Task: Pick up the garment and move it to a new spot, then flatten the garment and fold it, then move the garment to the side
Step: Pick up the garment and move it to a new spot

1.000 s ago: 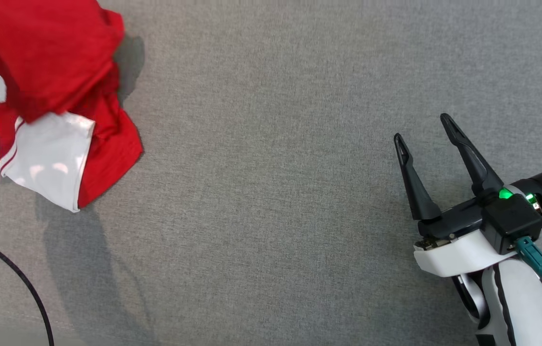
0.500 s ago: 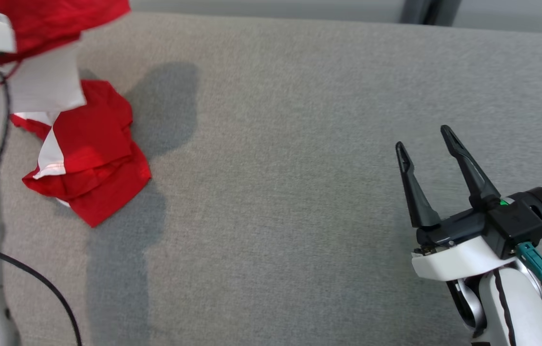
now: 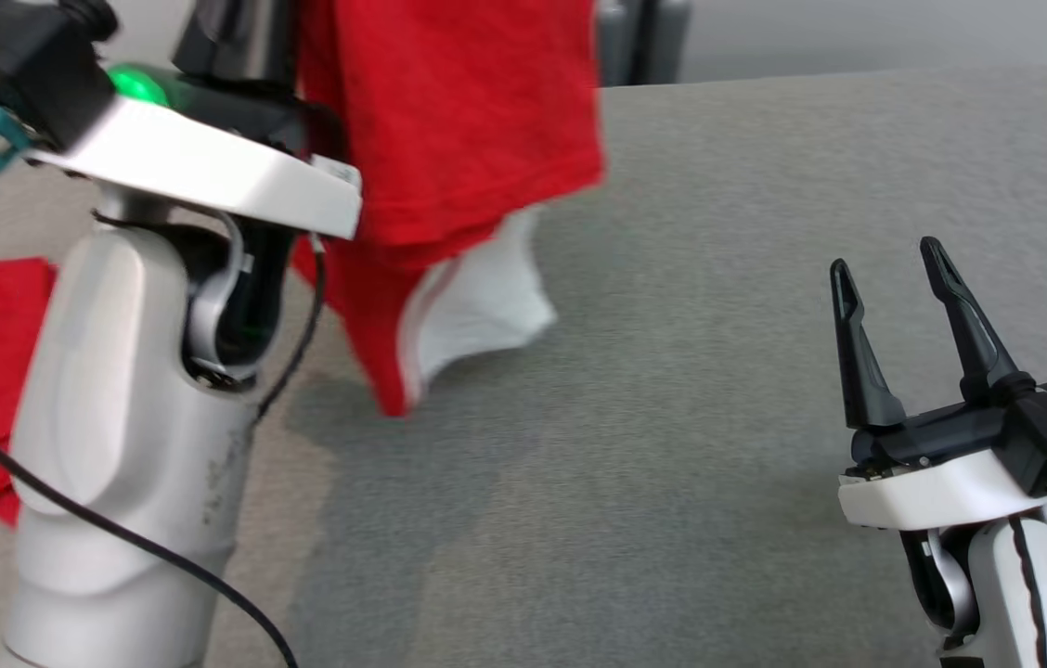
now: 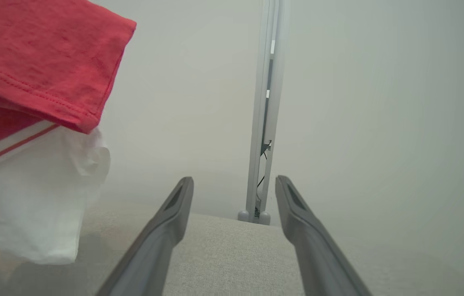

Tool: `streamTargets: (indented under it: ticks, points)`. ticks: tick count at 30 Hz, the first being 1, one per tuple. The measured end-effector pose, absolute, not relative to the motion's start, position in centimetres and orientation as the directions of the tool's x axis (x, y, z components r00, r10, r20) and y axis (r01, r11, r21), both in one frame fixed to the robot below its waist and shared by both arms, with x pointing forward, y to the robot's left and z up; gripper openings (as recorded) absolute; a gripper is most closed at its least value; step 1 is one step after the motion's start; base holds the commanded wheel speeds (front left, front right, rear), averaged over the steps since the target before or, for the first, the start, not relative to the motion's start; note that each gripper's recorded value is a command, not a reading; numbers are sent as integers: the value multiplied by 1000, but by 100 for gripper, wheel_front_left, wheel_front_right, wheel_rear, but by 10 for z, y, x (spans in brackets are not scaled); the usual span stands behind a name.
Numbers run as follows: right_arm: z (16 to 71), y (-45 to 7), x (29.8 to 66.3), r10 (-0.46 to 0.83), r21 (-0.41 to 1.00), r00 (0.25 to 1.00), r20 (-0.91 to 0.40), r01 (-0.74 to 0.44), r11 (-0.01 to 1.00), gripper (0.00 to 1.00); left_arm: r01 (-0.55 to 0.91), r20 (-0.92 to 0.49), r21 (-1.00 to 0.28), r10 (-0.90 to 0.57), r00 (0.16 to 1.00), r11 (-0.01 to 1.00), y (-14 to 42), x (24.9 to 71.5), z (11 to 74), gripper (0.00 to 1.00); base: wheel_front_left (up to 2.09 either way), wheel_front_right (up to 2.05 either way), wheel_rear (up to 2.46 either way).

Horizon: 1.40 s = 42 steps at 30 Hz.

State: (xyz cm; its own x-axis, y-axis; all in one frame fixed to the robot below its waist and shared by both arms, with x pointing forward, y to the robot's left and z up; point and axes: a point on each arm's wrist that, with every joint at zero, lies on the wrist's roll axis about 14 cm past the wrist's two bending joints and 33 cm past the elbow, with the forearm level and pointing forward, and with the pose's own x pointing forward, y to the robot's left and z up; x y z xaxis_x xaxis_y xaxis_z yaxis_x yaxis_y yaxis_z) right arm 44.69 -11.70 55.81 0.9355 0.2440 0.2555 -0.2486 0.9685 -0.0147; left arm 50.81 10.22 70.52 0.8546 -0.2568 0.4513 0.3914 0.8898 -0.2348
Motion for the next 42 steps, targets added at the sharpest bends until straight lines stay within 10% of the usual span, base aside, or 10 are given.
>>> streamTargets:
  ticks: [15,17,18,19,27,42]
  points:
    - [553,-213,420,-5,-16,975,221,8,1000,100,576,192,-368,-546,815,730,-63,516,574,2,0,0,0]
    - [550,-221,415,-29,-21,977,210,34,999,100,610,159,-378,-600,784,696,-88,508,558,47,0,0,0]
    - [550,-226,413,-41,-23,978,206,47,999,100,626,135,-369,-627,767,687,-99,504,549,96,0,0,0]
    - [549,-230,411,-52,-25,978,203,58,998,100,644,120,-360,-651,750,675,-108,499,543,100,0,0,0]
    - [552,-233,406,-59,-43,976,208,70,997,100,602,123,-357,-603,788,714,-99,506,536,100,0,0,0]
    - [561,-128,422,249,-86,937,247,-234,968,100,266,175,-115,-244,954,957,94,477,542,100,0,0,0]
